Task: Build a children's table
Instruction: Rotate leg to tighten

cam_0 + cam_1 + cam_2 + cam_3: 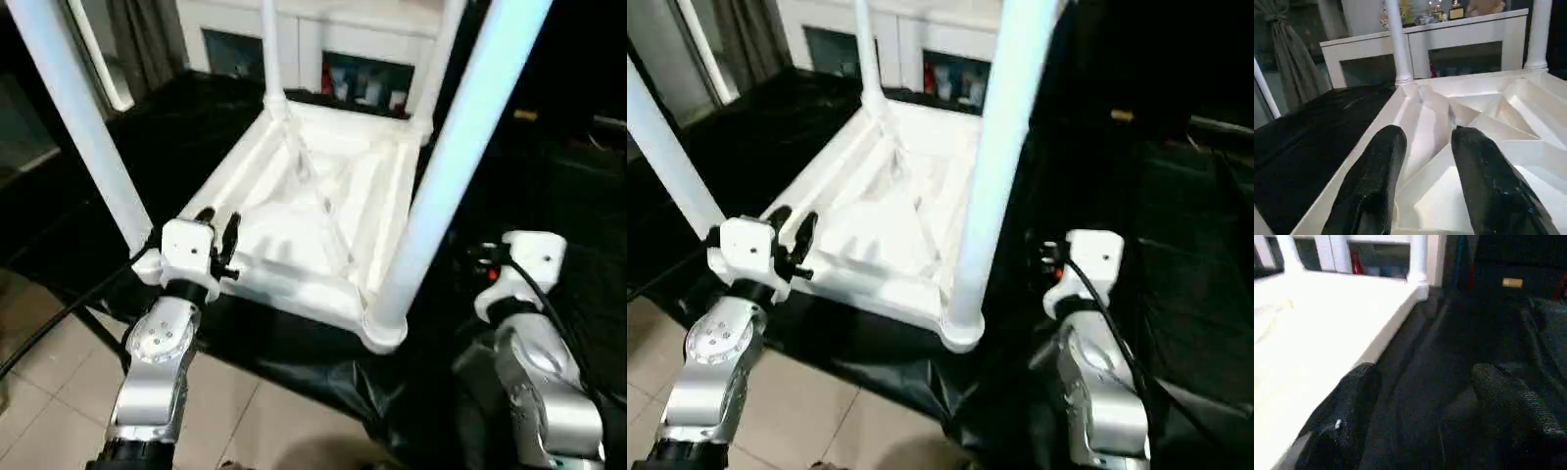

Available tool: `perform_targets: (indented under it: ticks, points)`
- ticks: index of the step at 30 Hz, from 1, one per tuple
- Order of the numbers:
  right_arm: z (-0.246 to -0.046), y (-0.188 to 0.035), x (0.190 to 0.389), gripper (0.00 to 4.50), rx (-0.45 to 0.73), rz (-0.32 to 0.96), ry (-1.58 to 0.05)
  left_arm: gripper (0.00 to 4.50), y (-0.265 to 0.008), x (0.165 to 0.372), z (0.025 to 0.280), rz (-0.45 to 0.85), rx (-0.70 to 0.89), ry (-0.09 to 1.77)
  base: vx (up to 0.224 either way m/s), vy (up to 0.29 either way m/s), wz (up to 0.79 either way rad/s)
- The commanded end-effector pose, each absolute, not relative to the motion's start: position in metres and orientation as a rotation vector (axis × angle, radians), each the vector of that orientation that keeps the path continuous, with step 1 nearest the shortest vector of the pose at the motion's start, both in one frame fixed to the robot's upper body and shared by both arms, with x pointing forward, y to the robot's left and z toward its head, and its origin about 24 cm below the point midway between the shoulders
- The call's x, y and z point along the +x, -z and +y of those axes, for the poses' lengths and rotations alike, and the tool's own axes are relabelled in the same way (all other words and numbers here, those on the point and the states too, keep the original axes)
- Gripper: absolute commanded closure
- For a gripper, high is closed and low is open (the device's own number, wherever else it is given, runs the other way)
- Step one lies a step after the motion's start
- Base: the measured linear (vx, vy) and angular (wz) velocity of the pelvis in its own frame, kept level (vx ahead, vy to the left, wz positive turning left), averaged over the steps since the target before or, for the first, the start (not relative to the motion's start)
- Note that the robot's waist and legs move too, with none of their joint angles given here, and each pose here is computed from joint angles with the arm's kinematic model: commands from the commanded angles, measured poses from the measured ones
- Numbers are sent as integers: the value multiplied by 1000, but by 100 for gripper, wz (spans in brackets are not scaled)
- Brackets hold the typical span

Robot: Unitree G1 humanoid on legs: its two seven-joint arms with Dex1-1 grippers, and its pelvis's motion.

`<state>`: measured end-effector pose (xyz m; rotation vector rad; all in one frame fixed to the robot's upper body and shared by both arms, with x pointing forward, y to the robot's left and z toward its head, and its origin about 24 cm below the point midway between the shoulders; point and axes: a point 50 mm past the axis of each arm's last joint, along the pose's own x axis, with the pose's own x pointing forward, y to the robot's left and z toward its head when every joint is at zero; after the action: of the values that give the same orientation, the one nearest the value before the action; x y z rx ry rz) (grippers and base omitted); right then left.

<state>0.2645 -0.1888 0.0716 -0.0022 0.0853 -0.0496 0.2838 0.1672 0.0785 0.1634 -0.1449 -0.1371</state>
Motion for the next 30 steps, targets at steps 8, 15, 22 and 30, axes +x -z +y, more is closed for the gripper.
perform_targets:
  ticks: [8,15,22,30]
  points:
    - [-196,-60,260,120,41,124,97,251,-76,281,173,-146,155,123,-68,79,-41]
    - [-200,-60,255,120,54,105,65,251,-69,270,189,-133,177,79,-32,66,-72]
    - [-185,-74,254,120,106,38,-195,251,-67,254,212,-157,201,-4,13,166,-5]
    - [-213,-65,248,120,110,44,-145,251,-68,211,192,-186,2,409,-42,83,-1]
